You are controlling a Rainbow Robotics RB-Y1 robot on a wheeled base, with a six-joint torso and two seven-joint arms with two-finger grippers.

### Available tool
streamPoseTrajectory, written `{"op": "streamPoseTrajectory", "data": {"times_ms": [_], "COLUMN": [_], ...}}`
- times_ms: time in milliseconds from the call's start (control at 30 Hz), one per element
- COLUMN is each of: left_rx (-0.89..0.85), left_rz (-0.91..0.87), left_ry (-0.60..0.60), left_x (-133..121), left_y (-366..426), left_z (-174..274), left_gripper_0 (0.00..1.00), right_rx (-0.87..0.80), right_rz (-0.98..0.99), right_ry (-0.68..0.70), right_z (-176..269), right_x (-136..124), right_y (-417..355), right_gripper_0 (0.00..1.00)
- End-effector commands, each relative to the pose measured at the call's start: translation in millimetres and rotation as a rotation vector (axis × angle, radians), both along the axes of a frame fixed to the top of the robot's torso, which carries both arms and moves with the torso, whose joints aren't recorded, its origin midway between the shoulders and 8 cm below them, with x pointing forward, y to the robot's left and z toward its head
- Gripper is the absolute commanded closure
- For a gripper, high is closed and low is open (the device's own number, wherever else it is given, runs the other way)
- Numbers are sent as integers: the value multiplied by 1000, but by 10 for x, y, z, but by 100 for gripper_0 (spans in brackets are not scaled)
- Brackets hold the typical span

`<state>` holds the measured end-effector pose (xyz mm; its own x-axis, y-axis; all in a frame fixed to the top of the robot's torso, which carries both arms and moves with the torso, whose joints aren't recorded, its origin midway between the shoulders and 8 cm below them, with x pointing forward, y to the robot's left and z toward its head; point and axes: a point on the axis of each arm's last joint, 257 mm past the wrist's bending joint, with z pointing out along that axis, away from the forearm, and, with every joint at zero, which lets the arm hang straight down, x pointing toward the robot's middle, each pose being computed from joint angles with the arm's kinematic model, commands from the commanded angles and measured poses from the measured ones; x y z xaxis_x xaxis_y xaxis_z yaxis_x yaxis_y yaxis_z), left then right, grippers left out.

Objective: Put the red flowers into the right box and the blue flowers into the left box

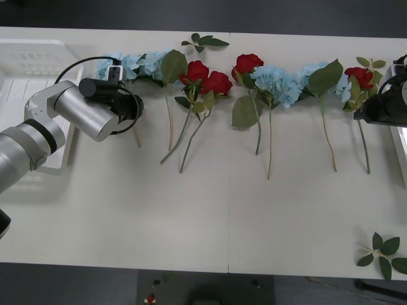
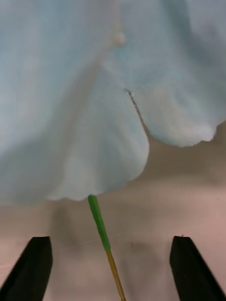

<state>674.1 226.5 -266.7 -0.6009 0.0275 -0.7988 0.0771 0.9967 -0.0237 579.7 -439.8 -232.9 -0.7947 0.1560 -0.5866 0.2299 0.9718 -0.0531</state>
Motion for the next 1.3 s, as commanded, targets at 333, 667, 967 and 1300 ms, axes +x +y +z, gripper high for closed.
{"op": "streamPoseTrajectory", "data": {"times_ms": [333, 667, 967, 1300], "left_rx": [-12, -7, 24, 70], "left_rz": [-11, -19, -26, -90], "left_ry": [-65, -64, -16, 111], "left_x": [177, 166, 51, -331], "left_y": [-112, -158, -179, -180], "left_z": [376, 346, 397, 869], "left_gripper_0": [100, 100, 100, 100], "right_rx": [-39, -4, 64, 79], "right_rz": [10, 41, 25, 16], "right_ry": [-85, -126, -171, -203], "right_z": [-110, -347, -476, -607], "right_x": [223, 359, 419, 370], "right_y": [-98, 181, 270, 186], "right_gripper_0": [0, 0, 0, 48]}}
